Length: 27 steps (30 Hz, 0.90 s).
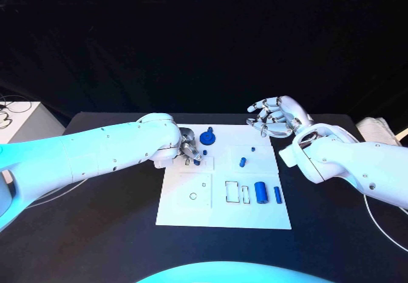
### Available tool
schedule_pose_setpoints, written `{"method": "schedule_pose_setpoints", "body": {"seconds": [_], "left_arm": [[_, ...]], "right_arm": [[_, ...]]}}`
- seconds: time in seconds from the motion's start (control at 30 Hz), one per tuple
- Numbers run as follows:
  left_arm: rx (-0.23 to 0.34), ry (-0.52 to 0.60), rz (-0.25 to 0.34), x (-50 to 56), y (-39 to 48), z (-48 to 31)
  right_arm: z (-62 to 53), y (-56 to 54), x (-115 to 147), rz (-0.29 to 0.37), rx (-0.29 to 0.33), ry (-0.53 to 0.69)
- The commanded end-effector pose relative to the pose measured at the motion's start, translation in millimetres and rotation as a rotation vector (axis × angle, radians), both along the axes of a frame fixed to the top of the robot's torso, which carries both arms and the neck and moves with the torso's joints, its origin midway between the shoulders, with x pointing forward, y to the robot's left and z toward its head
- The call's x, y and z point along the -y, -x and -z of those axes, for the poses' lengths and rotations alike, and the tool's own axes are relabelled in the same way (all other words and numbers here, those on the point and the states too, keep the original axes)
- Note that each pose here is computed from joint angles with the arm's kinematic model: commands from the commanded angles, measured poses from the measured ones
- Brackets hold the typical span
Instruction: Assemble the parts on the task board
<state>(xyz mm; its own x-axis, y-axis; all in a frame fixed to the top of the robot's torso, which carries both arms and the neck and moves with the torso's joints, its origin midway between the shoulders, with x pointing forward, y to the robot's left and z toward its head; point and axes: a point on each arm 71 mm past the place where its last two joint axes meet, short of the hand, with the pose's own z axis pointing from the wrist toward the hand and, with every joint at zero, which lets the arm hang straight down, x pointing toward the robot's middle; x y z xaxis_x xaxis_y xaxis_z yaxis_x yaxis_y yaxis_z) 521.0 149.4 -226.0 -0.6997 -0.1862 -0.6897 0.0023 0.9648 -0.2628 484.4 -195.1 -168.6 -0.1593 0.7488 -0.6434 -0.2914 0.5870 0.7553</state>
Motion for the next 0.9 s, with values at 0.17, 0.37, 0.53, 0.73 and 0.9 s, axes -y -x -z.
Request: {"method": "schedule_pose_setpoints", "body": {"seconds": [0.17,0.37,0.53,0.73,0.9], "left_arm": [[-0.017,-0.012,0.016,0.4,1.4,2.2],[-0.019,-0.013,0.019,1.4,1.4,2.3],[-0.026,-0.015,0.02,2.3,1.3,2.7],[-0.041,-0.02,0.023,3.3,1.3,4.9],[-0.059,-0.032,0.029,2.8,3.8,10.6]], "right_arm": [[0.3,0.6,-1.9,-0.018,0.002,0.011],[0.4,0.7,-1.9,-0.019,0.002,0.012],[0.4,0.8,-1.9,-0.019,0.001,0.012],[0.4,1.0,-1.9,-0.02,0.001,0.012],[0.5,1.1,-1.7,-0.02,0.0,0.012]]}}
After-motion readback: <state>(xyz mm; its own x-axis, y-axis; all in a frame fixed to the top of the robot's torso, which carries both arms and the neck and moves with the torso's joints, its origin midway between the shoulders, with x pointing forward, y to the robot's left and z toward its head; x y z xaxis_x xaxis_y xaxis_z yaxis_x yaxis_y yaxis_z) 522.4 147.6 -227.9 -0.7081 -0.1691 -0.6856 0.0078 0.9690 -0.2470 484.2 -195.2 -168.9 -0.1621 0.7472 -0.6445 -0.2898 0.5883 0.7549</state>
